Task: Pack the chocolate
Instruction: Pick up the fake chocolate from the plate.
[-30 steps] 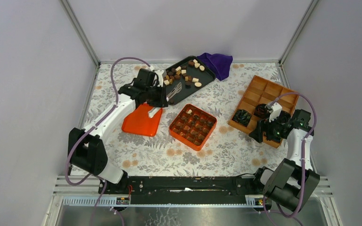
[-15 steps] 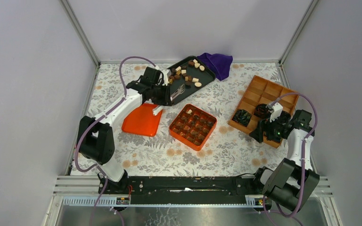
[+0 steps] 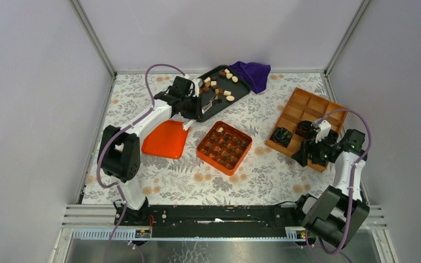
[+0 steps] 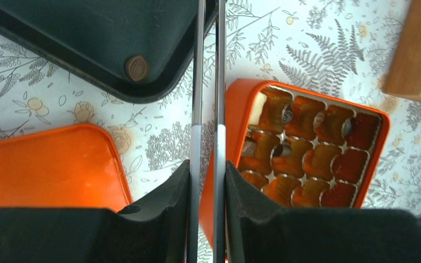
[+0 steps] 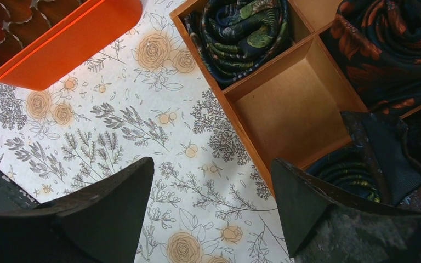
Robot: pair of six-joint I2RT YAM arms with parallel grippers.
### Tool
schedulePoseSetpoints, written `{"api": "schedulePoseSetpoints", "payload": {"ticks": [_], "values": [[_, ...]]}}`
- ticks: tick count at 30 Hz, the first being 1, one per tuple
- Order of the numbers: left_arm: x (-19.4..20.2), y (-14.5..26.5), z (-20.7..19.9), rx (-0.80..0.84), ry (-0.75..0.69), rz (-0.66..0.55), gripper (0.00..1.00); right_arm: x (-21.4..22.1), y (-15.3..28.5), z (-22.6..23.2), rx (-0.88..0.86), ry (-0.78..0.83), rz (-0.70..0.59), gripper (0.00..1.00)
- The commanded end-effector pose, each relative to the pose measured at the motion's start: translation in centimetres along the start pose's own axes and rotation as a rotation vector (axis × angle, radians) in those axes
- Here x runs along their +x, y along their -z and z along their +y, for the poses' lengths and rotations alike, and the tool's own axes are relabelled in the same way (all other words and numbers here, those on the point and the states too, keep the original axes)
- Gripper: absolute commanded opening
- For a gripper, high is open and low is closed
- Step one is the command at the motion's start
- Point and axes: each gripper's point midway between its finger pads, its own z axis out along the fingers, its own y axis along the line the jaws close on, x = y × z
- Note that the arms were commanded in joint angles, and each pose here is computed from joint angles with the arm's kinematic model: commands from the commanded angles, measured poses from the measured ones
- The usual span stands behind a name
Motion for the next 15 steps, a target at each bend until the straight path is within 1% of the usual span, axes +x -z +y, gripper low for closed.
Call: {"api": "schedulePoseSetpoints", "payload": {"ticks": [1, 4, 10, 15], "values": [[-3.8, -1.3, 0.4, -0.022, -0.01, -0.097, 0.25, -0.7, 0.3, 0.3, -0.011, 0.031, -0.039, 0.86], [-4.3, -1.9, 1.1, -0.057, -0.021, -0.091, 0.28, -0.7, 0.3, 0.2, -0.008, 0.03, -0.041, 0.86], [-5.3, -2.4, 1.5, -0.078, -0.032, -0.103, 0.37, -0.7, 0.4, 0.3, -0.009, 0.024, -0.048, 0.86], [-5.0, -3.6, 2.0, -0.091, -0.045, -0.061, 0.43, -0.8, 0.5, 0.3, -0.008, 0.023, -0.051, 0.86]]}}
